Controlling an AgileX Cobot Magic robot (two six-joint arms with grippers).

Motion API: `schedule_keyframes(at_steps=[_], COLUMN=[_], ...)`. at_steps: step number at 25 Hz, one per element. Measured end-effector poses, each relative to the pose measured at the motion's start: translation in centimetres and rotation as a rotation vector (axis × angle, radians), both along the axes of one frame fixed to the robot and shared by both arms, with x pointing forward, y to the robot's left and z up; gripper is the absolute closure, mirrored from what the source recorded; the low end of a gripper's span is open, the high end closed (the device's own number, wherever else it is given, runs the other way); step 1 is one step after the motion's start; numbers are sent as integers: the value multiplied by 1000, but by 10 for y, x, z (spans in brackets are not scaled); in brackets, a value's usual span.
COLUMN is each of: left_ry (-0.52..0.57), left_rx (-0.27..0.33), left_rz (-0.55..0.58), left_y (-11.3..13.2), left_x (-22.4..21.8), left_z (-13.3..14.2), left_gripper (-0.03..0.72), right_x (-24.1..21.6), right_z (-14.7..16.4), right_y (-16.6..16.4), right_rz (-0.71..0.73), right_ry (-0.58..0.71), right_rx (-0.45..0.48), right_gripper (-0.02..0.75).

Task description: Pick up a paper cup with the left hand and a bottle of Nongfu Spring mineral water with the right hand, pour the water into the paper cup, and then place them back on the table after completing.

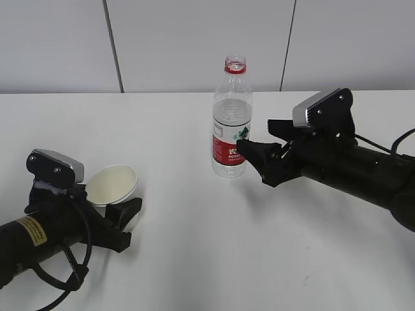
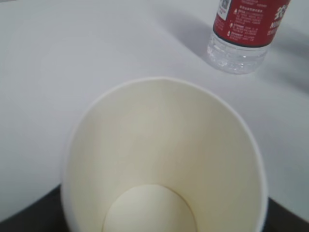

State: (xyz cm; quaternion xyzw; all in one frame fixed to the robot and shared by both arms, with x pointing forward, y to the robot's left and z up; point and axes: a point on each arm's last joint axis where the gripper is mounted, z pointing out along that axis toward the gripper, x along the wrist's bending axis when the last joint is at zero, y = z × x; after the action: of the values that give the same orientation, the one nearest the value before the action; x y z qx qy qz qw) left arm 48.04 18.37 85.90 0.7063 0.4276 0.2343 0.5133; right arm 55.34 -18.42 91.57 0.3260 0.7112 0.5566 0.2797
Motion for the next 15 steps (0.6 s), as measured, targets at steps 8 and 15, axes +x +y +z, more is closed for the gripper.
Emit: schedule_keyframes(at_steps=[8, 15], left_ry=[0, 0], left_rx=[0, 0], left_rz=[2, 4], left_y=[0, 0], left_x=[0, 0], left_z=[0, 0], left_gripper=[251, 251], right_x=[29, 43], right_z=[-14, -25], right_y=[5, 11], right_rz=[-26, 13], right_ry=[-3, -15], right_rx=[18, 3], right_gripper=[128, 127])
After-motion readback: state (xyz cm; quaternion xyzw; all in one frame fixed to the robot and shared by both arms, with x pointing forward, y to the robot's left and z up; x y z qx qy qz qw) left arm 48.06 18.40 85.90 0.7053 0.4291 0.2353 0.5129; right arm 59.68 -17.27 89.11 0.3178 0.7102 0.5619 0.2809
